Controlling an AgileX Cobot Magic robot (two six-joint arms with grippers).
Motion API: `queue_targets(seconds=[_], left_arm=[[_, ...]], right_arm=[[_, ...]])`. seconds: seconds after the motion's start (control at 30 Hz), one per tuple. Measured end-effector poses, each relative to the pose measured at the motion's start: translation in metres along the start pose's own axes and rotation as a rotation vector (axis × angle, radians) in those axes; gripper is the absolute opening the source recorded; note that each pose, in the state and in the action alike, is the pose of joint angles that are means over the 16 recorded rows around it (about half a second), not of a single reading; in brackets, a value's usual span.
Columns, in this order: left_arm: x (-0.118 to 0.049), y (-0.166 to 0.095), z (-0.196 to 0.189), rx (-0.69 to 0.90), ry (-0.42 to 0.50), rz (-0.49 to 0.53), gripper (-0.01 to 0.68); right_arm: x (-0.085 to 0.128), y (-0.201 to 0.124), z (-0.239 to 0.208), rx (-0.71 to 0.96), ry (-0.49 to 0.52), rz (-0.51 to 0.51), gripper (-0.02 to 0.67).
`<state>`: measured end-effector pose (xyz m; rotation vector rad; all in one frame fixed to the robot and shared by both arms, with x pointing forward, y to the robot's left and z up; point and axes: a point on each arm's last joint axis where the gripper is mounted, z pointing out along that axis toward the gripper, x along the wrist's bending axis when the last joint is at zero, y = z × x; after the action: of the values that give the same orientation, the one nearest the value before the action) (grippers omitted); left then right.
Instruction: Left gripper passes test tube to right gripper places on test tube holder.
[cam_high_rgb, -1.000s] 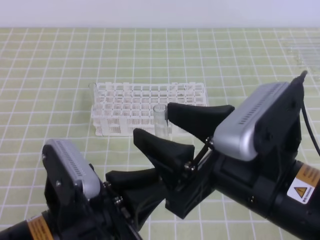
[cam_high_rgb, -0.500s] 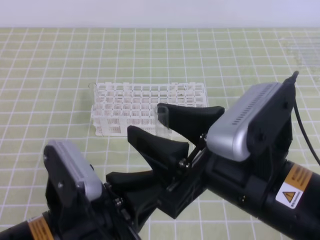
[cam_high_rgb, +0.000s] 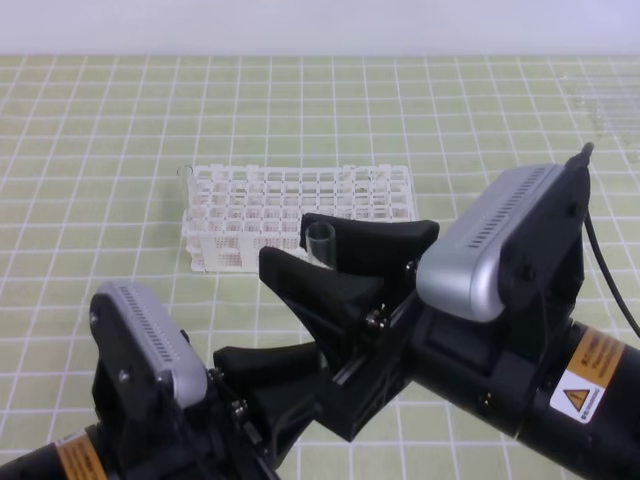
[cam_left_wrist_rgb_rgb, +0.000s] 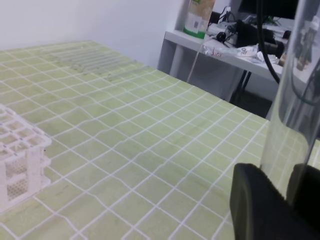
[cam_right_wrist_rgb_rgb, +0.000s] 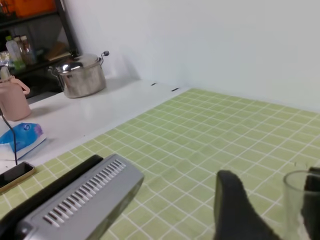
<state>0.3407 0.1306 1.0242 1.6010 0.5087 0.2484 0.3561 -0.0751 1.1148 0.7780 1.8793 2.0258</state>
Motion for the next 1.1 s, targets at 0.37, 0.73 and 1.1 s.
queue_targets(seconds=[0.37, 0.73, 1.1], left_arm=[[0.0006, -0.0021, 0.0, 0.021, 0.006, 0.025, 0.034], [0.0002, -0.0012, 0.0001, 0.012, 0.002, 0.028, 0.026], [-0.0007, 0.0016, 0.0001, -0.018, -0.007, 0.027, 0.22]], right_arm=[[0.0003, -0.0021, 0.0, 0.023, 0.003, 0.015, 0.246], [-0.0003, -0.0028, 0.0, 0.033, 0.004, -0.004, 0.139], [0.0004, -0.0028, -0.0007, 0.042, 0.008, 0.003, 0.102]])
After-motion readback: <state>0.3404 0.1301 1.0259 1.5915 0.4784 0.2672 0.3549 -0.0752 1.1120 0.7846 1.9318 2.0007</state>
